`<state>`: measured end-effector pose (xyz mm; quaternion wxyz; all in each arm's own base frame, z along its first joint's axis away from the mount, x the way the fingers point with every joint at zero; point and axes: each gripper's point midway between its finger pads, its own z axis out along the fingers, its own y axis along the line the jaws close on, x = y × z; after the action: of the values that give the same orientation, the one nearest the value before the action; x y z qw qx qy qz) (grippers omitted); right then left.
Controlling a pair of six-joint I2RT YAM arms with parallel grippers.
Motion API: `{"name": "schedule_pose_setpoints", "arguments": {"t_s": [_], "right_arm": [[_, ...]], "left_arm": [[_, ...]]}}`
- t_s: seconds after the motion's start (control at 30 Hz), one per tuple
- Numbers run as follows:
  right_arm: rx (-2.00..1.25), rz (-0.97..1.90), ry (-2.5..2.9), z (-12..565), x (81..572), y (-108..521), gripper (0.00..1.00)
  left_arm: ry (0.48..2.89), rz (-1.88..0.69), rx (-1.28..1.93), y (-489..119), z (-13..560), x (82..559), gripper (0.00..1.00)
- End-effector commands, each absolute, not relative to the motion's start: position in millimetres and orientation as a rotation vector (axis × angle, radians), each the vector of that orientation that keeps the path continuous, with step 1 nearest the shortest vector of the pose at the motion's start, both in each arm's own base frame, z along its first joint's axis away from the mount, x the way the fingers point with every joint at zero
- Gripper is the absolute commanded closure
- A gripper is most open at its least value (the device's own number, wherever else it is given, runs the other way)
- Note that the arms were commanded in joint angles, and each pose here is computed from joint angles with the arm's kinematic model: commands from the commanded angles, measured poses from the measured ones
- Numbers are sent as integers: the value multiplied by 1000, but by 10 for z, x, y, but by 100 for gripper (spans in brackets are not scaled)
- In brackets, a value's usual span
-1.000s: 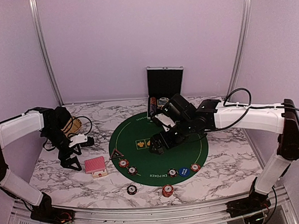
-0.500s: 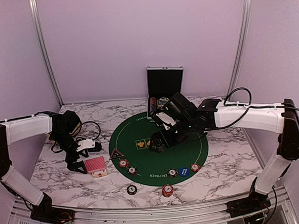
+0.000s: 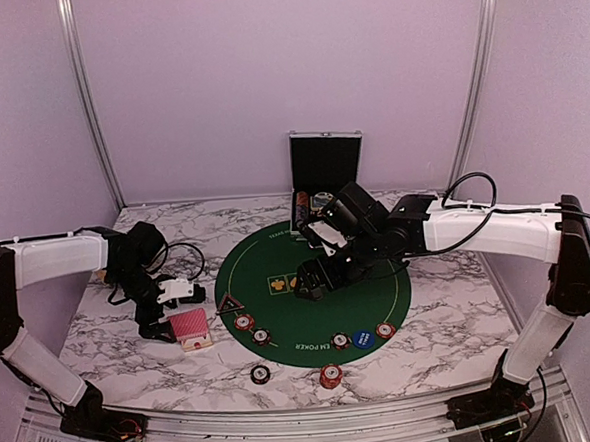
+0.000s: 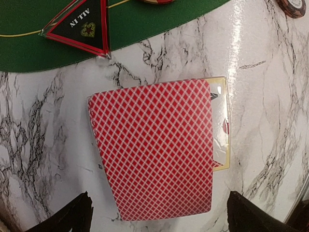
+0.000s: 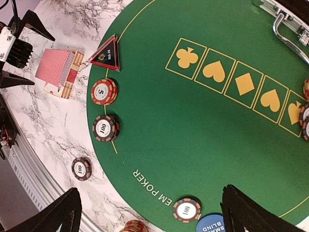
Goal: Distribute texas hold em gaming equipment
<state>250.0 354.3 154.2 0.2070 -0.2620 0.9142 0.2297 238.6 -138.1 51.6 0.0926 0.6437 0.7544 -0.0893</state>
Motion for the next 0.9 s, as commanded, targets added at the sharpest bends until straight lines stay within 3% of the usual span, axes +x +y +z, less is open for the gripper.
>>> {"name": "schedule_pose_setpoints", "arguments": {"t_s": [0.0,0.87], "right_arm": [[-702,701,2462,1861,2582,3591,1],[-693,710,2472,1817,2537,3551,3]], "left_arm": [[2252,-233,1925,-1356,430,2369,1],[2256,-238,1960,-1358,244,2332,1]]}}
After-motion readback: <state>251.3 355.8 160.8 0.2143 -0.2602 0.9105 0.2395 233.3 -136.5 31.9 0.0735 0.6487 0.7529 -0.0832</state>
